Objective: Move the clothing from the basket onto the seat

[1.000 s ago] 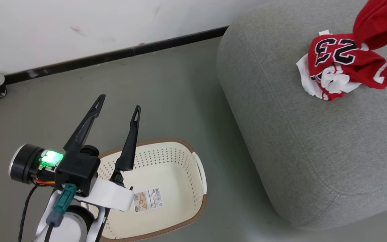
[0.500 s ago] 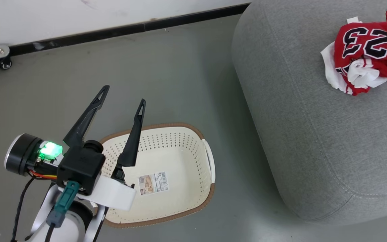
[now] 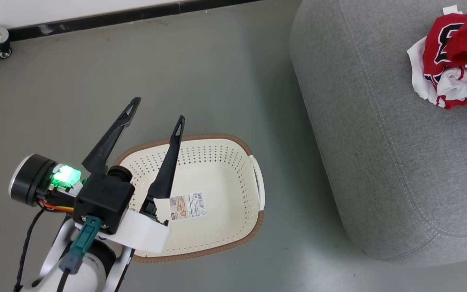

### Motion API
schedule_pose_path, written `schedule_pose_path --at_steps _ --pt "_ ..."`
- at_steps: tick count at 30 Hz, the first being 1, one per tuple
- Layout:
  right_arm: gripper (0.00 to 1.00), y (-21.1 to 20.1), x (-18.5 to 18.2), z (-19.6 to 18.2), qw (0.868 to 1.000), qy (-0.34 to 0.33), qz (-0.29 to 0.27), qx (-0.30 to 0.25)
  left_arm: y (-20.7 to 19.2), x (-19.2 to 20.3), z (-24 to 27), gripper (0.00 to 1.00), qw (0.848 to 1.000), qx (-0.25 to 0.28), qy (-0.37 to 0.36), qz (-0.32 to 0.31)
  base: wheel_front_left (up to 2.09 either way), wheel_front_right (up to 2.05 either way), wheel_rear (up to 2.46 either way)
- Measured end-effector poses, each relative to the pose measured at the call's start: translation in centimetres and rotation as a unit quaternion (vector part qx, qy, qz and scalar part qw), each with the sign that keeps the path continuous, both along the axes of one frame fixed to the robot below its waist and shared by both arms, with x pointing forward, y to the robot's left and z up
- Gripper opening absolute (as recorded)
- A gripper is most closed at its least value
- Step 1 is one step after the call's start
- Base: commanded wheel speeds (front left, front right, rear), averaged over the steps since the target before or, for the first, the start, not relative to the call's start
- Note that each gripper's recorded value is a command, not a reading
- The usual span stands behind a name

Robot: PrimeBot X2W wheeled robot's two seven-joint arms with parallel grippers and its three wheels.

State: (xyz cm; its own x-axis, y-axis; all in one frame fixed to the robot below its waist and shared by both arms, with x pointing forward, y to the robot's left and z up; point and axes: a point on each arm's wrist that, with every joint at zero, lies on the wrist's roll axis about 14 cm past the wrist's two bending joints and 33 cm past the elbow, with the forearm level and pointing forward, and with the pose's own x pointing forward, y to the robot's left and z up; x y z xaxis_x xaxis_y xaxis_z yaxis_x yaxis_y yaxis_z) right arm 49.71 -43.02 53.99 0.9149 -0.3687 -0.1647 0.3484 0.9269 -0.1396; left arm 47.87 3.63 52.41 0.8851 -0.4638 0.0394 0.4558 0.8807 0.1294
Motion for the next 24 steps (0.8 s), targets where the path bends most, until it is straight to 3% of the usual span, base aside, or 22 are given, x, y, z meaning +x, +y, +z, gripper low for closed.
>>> schedule_pose_path --at_steps 7,14,24 --pt "0.00 1.2 -0.3 -3.9 0.999 0.021 -0.001 0.026 -0.1 0.6 -0.2 1.00 1.000 0.001 -0.006 0.001 0.00 0.00 0.00" --pt "0.00 0.6 -3.1 -7.7 0.997 0.059 -0.024 0.044 -0.5 0.9 -0.5 1.00 1.000 -0.002 -0.003 -0.002 0.00 0.00 0.00" --pt "0.00 0.7 -5.1 -10.4 0.994 0.085 -0.037 0.057 -0.7 1.2 -0.7 1.00 1.000 -0.004 -0.001 -0.001 0.00 0.00 0.00"
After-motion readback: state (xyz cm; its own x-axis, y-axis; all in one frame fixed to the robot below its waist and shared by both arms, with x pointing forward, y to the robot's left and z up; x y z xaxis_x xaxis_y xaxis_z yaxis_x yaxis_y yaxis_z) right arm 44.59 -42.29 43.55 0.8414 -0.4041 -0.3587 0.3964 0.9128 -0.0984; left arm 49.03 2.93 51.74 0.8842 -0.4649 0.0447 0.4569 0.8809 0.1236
